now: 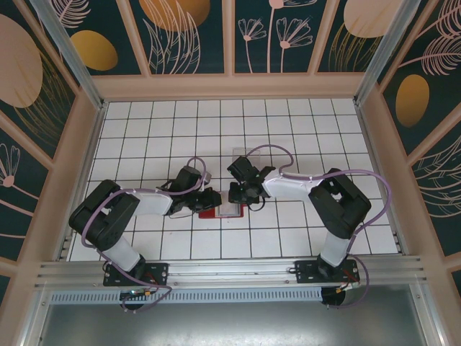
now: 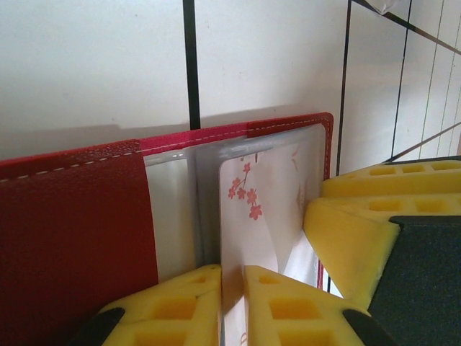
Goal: Take the credit cards out of the card holder
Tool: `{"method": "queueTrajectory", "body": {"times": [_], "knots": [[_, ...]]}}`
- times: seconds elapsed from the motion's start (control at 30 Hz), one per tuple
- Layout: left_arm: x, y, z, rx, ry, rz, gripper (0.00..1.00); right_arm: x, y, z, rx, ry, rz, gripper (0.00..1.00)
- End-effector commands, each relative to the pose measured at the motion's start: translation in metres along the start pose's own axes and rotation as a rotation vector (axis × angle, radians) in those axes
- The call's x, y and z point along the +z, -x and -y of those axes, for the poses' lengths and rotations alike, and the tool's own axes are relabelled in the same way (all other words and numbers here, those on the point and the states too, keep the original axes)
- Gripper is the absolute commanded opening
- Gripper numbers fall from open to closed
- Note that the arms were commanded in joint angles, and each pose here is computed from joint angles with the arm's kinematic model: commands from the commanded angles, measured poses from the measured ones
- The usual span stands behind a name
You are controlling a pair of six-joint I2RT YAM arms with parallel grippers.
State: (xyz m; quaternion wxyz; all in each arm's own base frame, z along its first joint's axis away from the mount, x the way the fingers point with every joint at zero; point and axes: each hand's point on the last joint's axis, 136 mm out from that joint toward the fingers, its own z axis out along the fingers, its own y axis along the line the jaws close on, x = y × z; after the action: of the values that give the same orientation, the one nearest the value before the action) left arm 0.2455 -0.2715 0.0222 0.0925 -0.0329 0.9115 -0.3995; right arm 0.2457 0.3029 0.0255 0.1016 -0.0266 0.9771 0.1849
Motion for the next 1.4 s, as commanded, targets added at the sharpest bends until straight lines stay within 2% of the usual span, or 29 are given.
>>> {"method": "queueTrajectory", "body": {"times": [0.0,0.2,0.33,0.7,0.9,1.37], "knots": [[0.001,-0.002,0.000,-0.004,-0.007,-0.012,0.14,0.013,-0.019,0.019,0.016,-0.079,-0.065,0.25],[-0.005,0.001,-0.007,0.002,0.031,0.005,0.11,0.009,-0.016,0.021,0.025,-0.098,-0.047,0.34],[-0.009,0.002,-0.012,0.002,0.051,0.010,0.11,0.005,-0.014,0.021,0.028,-0.102,-0.037,0.36],[-0.016,0.004,-0.021,0.005,0.093,0.018,0.09,0.004,-0.016,0.025,0.034,-0.118,-0.041,0.36],[-0.015,0.004,-0.020,0.010,0.082,0.012,0.09,0.006,-0.018,0.030,0.032,-0.140,-0.049,0.32],[-0.012,0.004,-0.016,0.015,0.065,-0.005,0.10,0.013,-0.024,0.043,0.018,-0.219,-0.084,0.34]]}}
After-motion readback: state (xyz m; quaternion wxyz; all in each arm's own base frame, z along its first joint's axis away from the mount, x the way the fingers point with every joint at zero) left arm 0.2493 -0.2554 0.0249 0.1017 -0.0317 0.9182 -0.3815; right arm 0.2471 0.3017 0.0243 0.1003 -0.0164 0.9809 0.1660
